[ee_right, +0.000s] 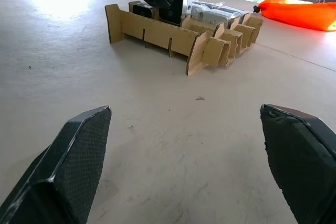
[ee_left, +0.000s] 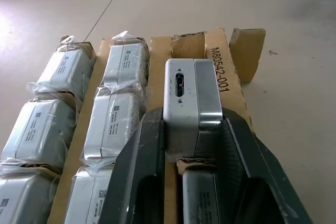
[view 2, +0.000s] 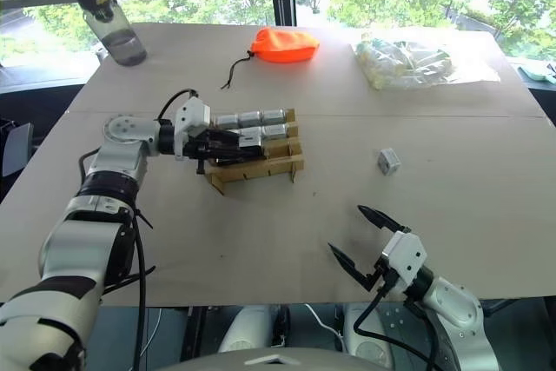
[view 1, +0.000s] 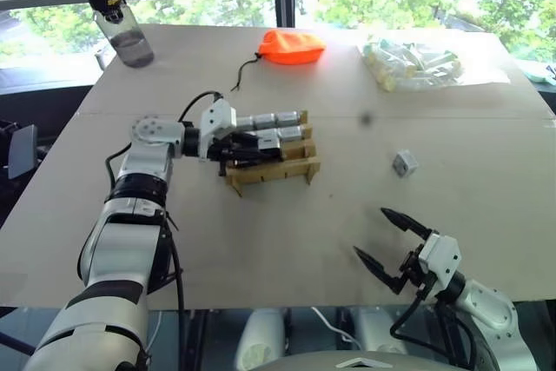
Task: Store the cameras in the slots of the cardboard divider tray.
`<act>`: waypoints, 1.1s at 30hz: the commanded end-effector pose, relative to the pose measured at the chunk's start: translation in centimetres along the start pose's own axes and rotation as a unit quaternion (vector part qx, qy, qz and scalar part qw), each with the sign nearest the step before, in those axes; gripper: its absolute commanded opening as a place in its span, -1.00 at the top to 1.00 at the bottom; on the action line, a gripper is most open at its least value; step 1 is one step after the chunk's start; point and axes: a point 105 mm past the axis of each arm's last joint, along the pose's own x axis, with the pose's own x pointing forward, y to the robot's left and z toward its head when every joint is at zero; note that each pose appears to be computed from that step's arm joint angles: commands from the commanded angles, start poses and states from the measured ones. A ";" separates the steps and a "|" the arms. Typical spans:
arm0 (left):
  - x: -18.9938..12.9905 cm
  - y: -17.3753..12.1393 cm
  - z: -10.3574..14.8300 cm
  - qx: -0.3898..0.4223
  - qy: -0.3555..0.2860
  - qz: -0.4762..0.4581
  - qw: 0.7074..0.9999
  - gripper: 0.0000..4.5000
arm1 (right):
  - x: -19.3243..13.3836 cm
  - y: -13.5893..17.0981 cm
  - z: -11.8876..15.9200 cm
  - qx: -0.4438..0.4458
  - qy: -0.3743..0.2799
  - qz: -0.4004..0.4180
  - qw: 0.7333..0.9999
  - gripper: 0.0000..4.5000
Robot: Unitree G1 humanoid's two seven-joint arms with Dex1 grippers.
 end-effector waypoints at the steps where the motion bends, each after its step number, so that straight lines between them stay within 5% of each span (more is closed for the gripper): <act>1: -0.3 -0.5 -0.4 -0.024 0.015 -0.022 0.999 0.67 | 0.0 0.1 0.7 -0.015 -0.013 0.004 1.000 -1.00; 14: -0.5 -1.3 -0.3 -0.070 0.020 -0.053 0.996 0.67 | 0.0 0.0 0.7 -0.017 -0.013 0.009 1.000 -1.00; 15: -0.6 -1.3 -0.3 -0.072 0.022 -0.056 0.996 0.22 | 0.0 0.0 0.6 -0.015 -0.013 0.010 1.000 -1.00; 21: -1.0 -0.9 0.7 -0.031 0.008 -0.040 0.999 -0.75 | -0.2 0.0 0.6 -0.014 -0.010 0.005 1.000 -1.00; 25: -2.2 -0.7 2.1 -0.005 -0.007 -0.029 1.000 -0.75 | -0.1 -1.7 0.9 -0.001 -0.018 -0.050 0.999 -1.00; 33: -3.5 -2.4 8.8 0.032 -0.106 -0.059 0.992 -0.75 | 1.2 -7.7 1.8 0.036 -0.019 -0.242 0.969 -1.00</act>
